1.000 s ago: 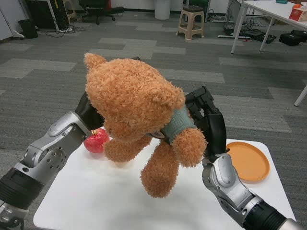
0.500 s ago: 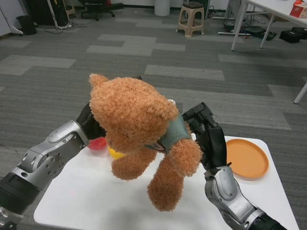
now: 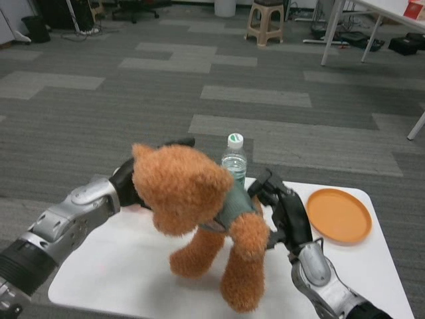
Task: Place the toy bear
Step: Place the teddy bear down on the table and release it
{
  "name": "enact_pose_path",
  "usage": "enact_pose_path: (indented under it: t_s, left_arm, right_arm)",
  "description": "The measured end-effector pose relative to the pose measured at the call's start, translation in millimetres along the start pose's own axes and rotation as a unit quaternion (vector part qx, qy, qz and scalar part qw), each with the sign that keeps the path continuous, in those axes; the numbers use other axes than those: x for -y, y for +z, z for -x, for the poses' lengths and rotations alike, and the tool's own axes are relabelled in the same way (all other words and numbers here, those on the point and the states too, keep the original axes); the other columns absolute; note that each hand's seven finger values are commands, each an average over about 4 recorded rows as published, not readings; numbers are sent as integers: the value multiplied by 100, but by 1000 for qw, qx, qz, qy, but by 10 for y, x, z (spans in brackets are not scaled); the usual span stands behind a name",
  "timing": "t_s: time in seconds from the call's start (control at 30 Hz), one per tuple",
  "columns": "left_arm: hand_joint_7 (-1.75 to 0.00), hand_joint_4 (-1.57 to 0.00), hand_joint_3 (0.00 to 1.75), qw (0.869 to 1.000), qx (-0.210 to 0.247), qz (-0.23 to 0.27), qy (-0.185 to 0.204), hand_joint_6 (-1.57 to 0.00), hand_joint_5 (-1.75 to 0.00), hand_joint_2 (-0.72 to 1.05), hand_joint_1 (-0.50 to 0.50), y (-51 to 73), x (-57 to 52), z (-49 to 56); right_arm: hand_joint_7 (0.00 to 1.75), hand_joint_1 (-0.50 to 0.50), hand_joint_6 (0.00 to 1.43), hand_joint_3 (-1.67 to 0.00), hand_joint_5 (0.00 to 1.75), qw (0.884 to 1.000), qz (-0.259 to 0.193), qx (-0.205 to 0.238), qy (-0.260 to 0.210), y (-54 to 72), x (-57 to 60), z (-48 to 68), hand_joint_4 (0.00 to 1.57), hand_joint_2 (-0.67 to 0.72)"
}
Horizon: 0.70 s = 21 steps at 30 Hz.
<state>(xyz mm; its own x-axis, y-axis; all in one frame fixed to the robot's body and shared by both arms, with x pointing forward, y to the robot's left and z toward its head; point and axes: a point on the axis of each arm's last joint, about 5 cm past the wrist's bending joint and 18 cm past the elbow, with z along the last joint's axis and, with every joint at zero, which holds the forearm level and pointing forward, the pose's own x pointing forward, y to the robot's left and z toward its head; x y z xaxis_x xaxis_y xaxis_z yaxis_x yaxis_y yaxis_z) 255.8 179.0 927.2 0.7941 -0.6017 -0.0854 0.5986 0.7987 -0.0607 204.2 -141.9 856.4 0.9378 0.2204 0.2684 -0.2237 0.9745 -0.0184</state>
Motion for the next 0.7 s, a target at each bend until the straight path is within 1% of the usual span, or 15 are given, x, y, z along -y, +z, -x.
enact_pose_path:
  t_s: [0.07,0.13,0.2,0.27,0.37,0.47,0.53,0.6,0.7]
  left_arm:
    - [-14,-59,9,1000,-20,-19,-1,-13,-175,96,41,-46,-4,-8]
    - [-14,-56,9,999,-35,-32,-6,-12,-175,96,41,-93,-6,-29]
    - [-14,-54,9,998,-55,-37,-13,-10,-175,96,41,-168,1,-51]
    - [-14,-52,9,996,-73,-39,-18,-10,-175,96,41,-242,15,-64]
    - [-14,-52,9,995,-85,-44,-19,-10,-175,96,41,-296,22,-81]
    - [-14,-50,9,994,-93,-46,-17,-10,-175,96,41,-346,9,-85]
    - [-14,-49,9,994,-99,-45,-14,-10,-175,96,41,-384,-4,-80]
    - [-14,-49,9,994,-104,-44,-10,-10,-175,96,41,-418,-19,-71]
    - [-14,-49,9,993,-106,-43,-6,-10,-175,96,41,-440,-32,-61]
  right_arm:
    - [168,21,69,-91,158,1000,8,-12,0,-39,25,28,82,-41]
    - [168,21,69,-87,160,1000,15,-23,3,-77,46,50,83,-41]
    - [168,21,69,-87,162,999,25,-40,9,-131,70,88,83,-41]
    - [168,21,71,-87,160,998,34,-57,15,-180,91,129,83,-41]
    - [168,21,71,-85,158,996,43,-73,20,-226,108,166,83,-41]
    - [168,21,66,-77,165,995,49,-88,24,-270,125,195,82,-46]
    - [168,23,62,-73,160,994,53,-96,26,-294,134,210,81,-48]
    - [168,23,57,-71,160,993,56,-104,28,-313,145,222,79,-48]
    - [168,16,46,-75,165,992,59,-108,28,-323,159,229,69,-48]
